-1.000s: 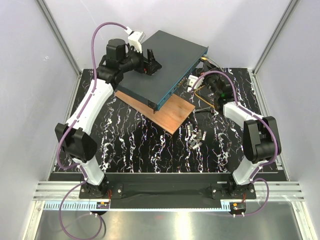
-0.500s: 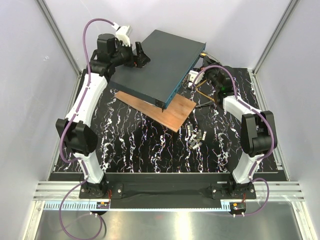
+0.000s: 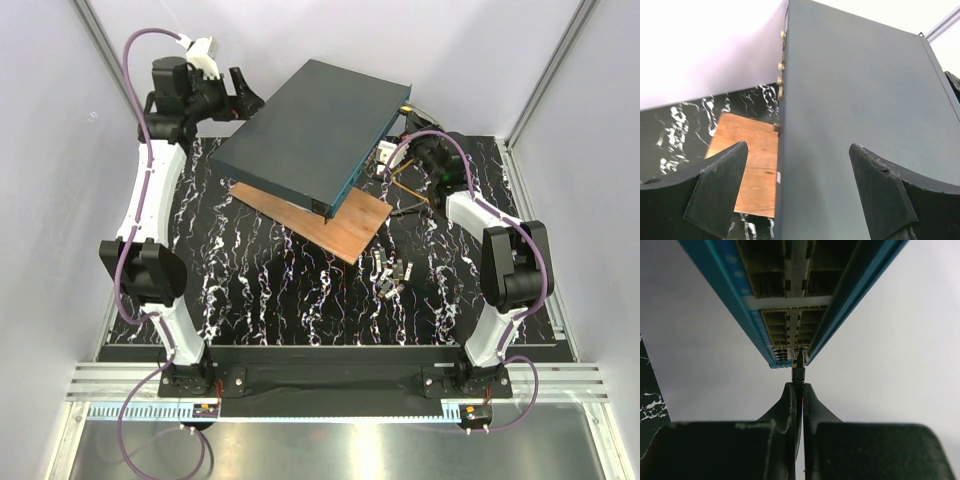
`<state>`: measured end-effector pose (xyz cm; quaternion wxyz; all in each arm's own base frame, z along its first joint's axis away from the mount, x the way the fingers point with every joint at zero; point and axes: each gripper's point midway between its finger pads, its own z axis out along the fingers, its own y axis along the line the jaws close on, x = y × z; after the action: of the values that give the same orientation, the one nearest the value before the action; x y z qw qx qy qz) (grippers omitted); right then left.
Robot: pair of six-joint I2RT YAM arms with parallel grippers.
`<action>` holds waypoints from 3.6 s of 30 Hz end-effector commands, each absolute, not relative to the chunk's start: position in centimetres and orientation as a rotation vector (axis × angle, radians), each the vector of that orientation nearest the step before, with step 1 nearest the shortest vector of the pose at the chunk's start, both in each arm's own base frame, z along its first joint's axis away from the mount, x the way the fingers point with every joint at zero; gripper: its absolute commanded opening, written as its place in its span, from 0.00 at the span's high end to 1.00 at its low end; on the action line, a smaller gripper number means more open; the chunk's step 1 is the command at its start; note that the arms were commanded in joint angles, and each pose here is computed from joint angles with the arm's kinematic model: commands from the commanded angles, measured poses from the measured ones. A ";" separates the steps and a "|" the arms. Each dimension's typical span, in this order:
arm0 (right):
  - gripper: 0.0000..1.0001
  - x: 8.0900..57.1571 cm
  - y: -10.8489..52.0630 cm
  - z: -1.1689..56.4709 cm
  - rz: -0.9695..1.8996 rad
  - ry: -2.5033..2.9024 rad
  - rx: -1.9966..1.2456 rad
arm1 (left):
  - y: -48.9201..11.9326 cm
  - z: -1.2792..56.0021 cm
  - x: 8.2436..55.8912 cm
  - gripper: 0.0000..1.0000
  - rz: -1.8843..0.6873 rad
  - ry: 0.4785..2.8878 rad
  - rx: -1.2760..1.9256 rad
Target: Insert the plug into the switch port
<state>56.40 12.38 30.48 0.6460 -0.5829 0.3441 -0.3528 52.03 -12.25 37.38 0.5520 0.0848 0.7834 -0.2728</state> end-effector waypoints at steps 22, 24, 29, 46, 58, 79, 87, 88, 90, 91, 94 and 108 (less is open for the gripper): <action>1.00 54.9 18.1 32.2 -0.687 0.597 -1.369 | -27.6 38.2 31.5 0.02 -0.472 1.719 1.179; 1.00 54.7 18.0 32.0 -0.684 0.599 -1.372 | -28.3 38.3 31.3 0.01 -0.484 1.734 1.154; 1.00 54.6 17.9 31.6 -0.678 0.602 -1.379 | -30.0 37.3 32.7 0.01 -0.374 1.770 1.115; 1.00 56.9 17.5 33.1 -0.690 0.556 -1.402 | -26.3 30.0 36.2 0.30 0.019 1.993 1.117; 1.00 56.2 18.6 28.2 -0.585 0.543 -1.509 | -22.3 28.1 37.5 0.39 0.130 2.126 1.073; 1.00 56.7 20.1 29.5 -0.546 0.443 -1.556 | -20.7 27.7 38.3 0.41 0.202 2.153 1.049; 1.00 57.4 20.4 29.3 -0.553 0.438 -1.556 | -20.2 27.6 38.2 0.41 0.215 2.161 1.037; 1.00 57.6 20.4 30.2 -0.552 0.437 -1.517 | -20.2 27.6 38.3 0.41 0.216 2.159 1.035; 1.00 58.0 20.7 30.9 -0.547 0.453 -1.460 | -20.2 27.5 38.4 0.41 0.219 2.160 1.035; 1.00 58.0 20.7 31.7 -0.545 0.446 -1.425 | -20.2 27.4 38.5 0.41 0.221 2.163 1.032; 1.00 58.2 21.4 31.6 -0.511 0.469 -1.408 | -20.3 27.3 38.5 0.41 0.212 2.161 1.031; 1.00 58.1 20.7 30.6 -0.488 0.455 -1.572 | -19.7 27.1 39.0 0.42 0.216 2.154 1.022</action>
<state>60.45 12.70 31.01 0.6357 -0.6451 0.2856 -0.3133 35.41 -34.08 34.09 0.4953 0.4280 0.7418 -0.1454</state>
